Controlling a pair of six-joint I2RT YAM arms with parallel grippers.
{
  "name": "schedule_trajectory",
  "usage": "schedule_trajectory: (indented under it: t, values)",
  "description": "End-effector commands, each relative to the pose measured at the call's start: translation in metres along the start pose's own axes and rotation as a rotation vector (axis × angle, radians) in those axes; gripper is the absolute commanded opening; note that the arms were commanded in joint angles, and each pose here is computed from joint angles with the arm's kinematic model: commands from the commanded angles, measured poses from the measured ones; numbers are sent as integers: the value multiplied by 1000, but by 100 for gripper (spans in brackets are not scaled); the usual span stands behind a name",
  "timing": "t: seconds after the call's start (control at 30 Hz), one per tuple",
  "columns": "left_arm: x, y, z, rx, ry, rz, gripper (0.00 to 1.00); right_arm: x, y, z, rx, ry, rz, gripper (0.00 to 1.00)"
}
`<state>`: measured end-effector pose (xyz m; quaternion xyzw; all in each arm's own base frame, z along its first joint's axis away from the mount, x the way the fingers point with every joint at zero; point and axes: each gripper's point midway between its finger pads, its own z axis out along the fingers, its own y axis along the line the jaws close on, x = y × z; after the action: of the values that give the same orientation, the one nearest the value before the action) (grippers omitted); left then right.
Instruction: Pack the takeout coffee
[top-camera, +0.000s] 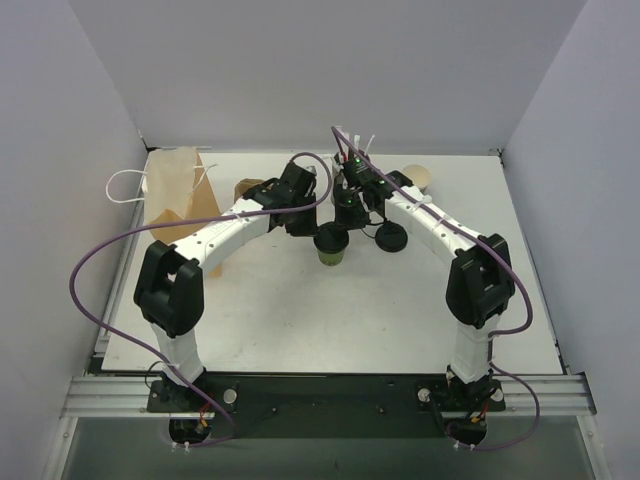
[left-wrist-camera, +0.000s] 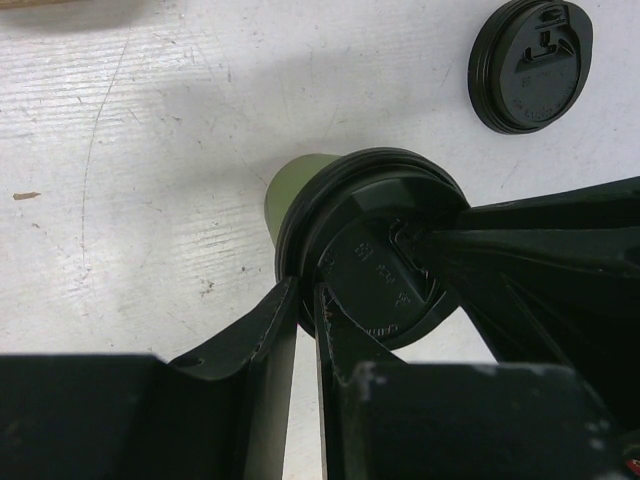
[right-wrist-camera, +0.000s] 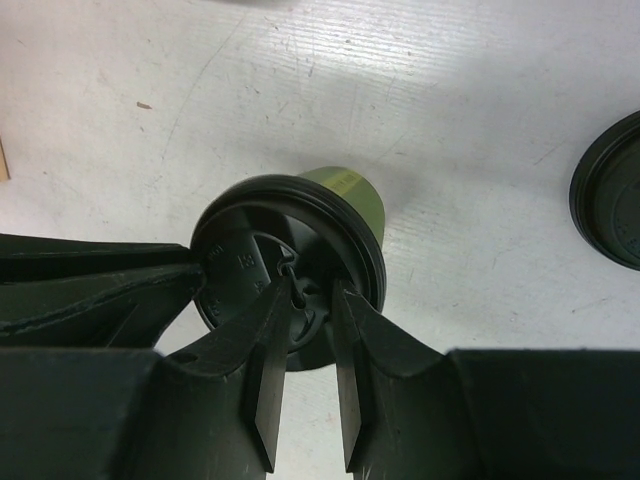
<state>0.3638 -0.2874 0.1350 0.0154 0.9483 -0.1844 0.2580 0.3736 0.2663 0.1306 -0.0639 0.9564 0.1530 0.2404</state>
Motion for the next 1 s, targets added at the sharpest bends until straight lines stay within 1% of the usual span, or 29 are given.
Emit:
schedule_trajectory:
  t: [0.0, 0.23, 0.47, 0.53, 0.67, 0.83, 0.97]
  values:
    - [-6, 0, 0, -7, -2, 19, 23, 11, -6, 5, 36, 43, -20, 20]
    - [-4, 1, 1, -11, 3, 19, 23, 11, -11, -1, 84, 39, -34, 20]
    - [-6, 0, -1, -8, -2, 23, 23, -6, -8, -22, 83, -35, -36, 22]
    - [-6, 0, -1, -9, -1, 23, 23, -8, -10, -24, 92, -46, -35, 22]
    - [-7, -1, -2, -6, -3, 26, 23, -12, -12, -29, 104, -74, -29, 26]
    - [-7, -1, -3, -8, -2, 28, 23, -15, -11, -30, 105, -85, -25, 26]
    - [-8, -1, -3, -7, -4, 28, 23, -19, -11, -37, 97, -119, -19, 26]
